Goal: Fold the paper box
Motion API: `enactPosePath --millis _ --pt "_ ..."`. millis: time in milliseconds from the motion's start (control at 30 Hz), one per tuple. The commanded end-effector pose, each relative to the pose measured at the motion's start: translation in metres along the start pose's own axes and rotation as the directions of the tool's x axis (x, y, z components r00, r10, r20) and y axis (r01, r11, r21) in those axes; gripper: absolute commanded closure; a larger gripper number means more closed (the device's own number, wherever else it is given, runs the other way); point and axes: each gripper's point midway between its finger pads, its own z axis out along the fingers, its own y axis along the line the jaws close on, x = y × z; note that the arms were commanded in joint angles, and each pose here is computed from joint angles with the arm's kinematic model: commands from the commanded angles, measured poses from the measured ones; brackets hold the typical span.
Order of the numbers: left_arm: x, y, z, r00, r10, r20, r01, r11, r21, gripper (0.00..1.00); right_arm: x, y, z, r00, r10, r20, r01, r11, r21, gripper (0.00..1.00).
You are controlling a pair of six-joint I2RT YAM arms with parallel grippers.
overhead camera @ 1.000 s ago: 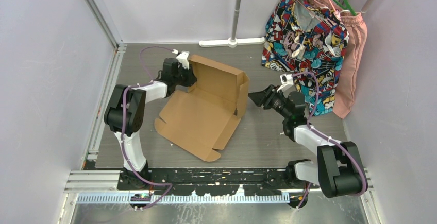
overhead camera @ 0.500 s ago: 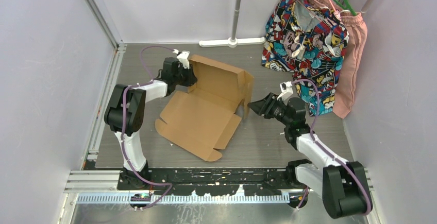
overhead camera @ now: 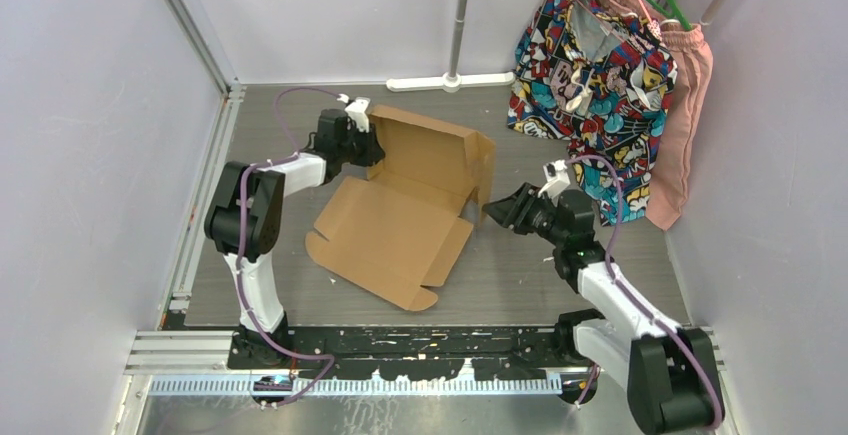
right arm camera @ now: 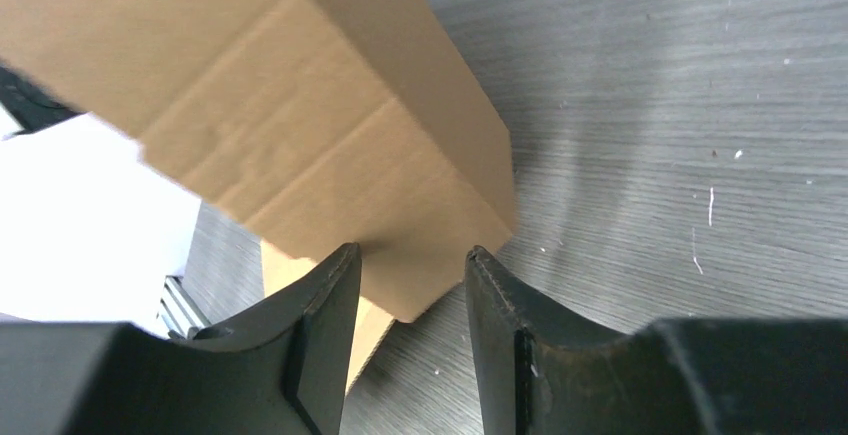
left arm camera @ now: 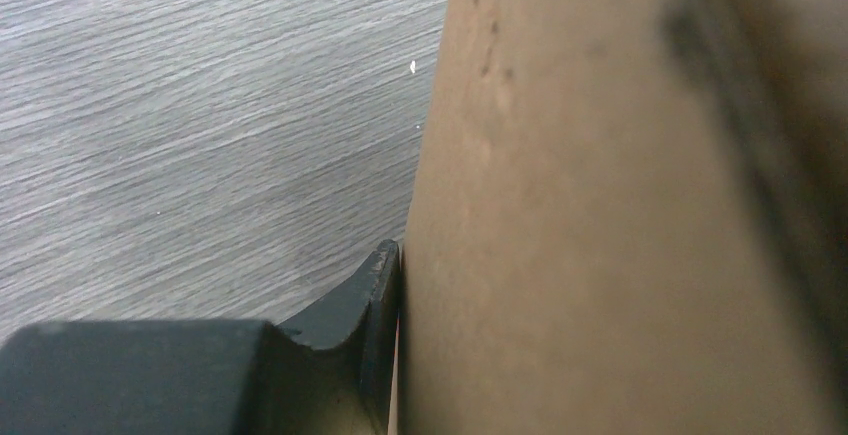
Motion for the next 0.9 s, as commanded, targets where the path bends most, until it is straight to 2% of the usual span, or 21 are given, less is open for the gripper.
enactPosePath --millis 0,133,300,467,567,633,767,867 --pt "-0.02 -0.007 0.001 1.0 0.0 0.022 -0.001 0.999 0.039 0.78 -0.022 0.028 -0.015 0.998 -0.021 0.066 0.023 0.999 -0.028 0.53" --pt "-0.019 -0.007 0.004 1.0 -0.005 0.014 0.004 0.999 0.045 0.78 0.005 0.035 -0.022 0.998 -0.018 -0.066 0.019 1.0 0.009 0.55" --pt "-0.017 -0.006 0.005 1.0 -0.013 0.009 0.012 0.999 0.039 0.78 0.035 0.035 -0.033 0.981 0.054 -0.184 -0.041 0.996 0.073 0.55" --pt "-0.018 -0.006 0.004 1.0 -0.012 0.009 0.012 0.999 0.04 0.78 0.047 0.029 -0.041 0.978 0.084 -0.189 -0.056 0.988 0.145 0.55" --pt "-0.018 -0.007 0.003 1.0 -0.01 0.009 0.01 0.999 0.044 0.78 0.036 0.019 -0.042 0.987 0.036 -0.154 -0.004 0.979 0.205 0.55" --pt "-0.017 -0.008 0.003 1.0 -0.011 0.007 0.011 0.999 0.046 0.78 0.025 0.034 -0.037 0.993 0.006 -0.118 0.009 0.991 0.13 0.55" --pt "-0.016 -0.007 0.004 1.0 -0.011 -0.002 0.011 0.999 0.049 0.78 0.039 0.052 -0.026 0.978 0.041 -0.203 -0.038 0.999 0.022 0.58" --pt "-0.017 -0.008 0.003 1.0 -0.012 0.0 0.012 0.999 0.052 0.78 0.044 0.055 -0.027 0.979 0.04 -0.198 -0.039 0.999 0.009 0.56"
